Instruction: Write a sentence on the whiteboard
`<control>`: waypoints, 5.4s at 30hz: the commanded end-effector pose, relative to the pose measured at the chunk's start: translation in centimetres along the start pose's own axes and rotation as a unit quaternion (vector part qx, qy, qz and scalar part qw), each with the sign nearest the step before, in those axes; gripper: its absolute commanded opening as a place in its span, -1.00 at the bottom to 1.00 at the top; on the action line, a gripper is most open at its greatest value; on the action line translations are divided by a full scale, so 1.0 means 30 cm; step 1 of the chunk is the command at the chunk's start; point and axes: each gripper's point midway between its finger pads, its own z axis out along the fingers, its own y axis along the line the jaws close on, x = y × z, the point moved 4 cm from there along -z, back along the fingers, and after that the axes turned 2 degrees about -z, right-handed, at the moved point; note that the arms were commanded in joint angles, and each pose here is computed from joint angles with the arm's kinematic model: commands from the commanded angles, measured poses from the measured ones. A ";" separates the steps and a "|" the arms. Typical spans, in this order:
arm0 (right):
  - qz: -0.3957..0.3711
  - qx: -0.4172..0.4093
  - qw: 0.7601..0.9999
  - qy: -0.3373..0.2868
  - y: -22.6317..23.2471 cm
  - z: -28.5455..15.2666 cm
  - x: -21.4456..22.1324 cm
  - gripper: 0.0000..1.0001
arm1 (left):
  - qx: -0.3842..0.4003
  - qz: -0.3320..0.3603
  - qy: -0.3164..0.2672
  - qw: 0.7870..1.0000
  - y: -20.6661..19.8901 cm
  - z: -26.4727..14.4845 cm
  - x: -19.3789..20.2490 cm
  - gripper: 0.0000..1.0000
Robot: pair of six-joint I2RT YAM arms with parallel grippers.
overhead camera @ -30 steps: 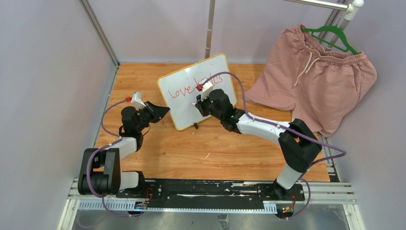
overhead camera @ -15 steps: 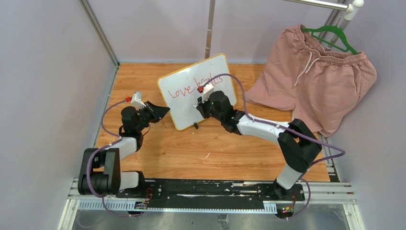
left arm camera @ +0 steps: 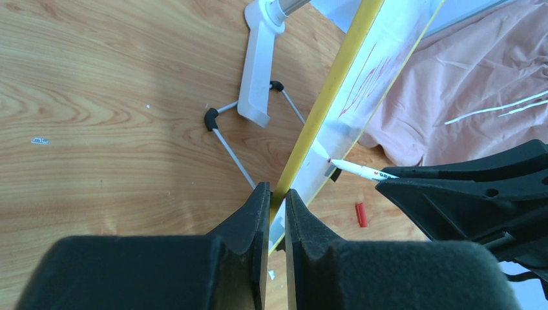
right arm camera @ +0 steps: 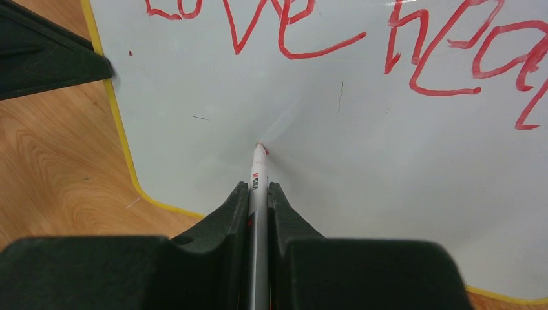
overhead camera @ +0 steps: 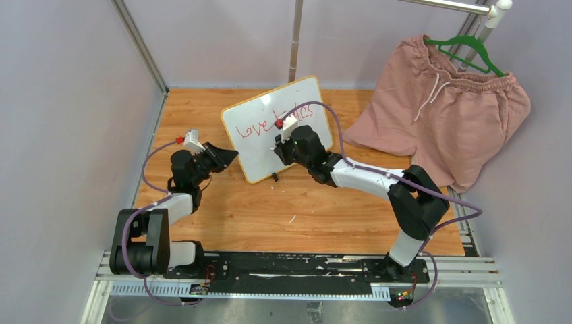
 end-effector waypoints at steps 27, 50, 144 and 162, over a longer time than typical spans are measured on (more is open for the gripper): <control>-0.017 -0.027 0.998 0.047 0.046 -0.007 0.110 -1.00 | 0.001 0.009 -0.010 1.000 -0.009 -0.007 -0.013 -1.00; -0.015 0.032 0.999 0.026 -0.060 -0.017 0.025 -1.00 | 0.002 0.010 -0.010 1.000 -0.010 -0.009 -0.013 -1.00; 0.032 0.008 0.999 0.033 -0.078 -0.013 0.012 -1.00 | 0.005 0.012 -0.010 1.000 -0.016 -0.009 -0.013 -1.00; 0.043 0.051 0.997 0.038 -0.142 -0.076 0.047 -1.00 | 0.003 0.013 -0.008 1.000 -0.015 -0.012 -0.009 -1.00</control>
